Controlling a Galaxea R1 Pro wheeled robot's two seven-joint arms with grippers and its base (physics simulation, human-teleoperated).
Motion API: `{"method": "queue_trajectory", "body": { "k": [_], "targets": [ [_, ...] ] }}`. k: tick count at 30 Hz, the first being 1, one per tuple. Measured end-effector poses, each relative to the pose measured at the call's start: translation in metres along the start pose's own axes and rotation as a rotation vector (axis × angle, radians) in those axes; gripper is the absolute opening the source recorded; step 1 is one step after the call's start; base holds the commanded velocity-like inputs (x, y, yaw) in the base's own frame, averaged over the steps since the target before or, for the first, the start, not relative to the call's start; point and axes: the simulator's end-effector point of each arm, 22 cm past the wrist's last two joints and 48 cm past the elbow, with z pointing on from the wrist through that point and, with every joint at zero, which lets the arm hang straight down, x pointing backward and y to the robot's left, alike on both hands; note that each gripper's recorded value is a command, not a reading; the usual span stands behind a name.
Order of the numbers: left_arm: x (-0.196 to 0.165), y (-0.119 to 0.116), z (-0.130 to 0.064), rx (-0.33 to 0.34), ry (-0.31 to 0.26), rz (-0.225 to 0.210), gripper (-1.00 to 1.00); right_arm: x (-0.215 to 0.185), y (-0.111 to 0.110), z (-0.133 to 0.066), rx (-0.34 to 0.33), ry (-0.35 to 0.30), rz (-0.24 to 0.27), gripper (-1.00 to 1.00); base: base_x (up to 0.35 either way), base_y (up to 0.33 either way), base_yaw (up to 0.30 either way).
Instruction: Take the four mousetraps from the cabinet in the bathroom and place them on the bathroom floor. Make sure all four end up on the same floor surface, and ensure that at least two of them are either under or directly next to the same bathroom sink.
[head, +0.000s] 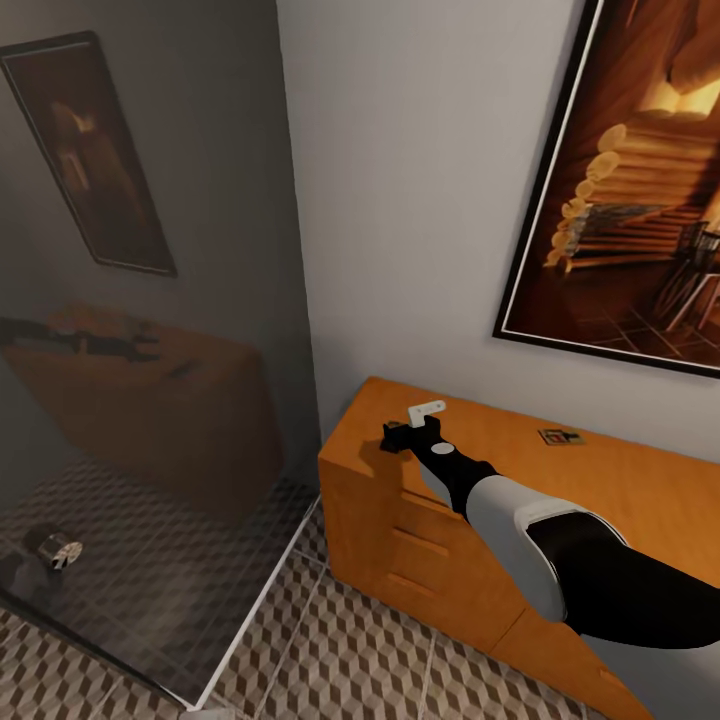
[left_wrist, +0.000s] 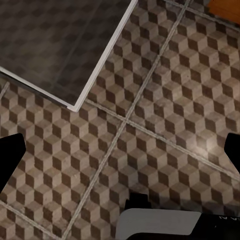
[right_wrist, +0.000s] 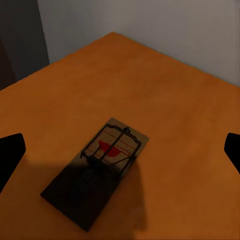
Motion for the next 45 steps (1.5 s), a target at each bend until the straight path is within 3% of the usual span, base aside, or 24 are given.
{"method": "queue_trajectory", "body": {
  "k": [28,45],
  "targets": [
    [0.0,0.0,0.0,0.0,0.0,0.0,1.0,0.0,0.0,0.0,0.0,0.0,0.001,1.0,0.007,0.0,0.0],
    [0.0,0.0,0.0,0.0,0.0,0.0,1.0,0.011,0.0,-0.001,0.006,0.033,0.004,1.0,0.0,0.0,0.0]
  ]
}}
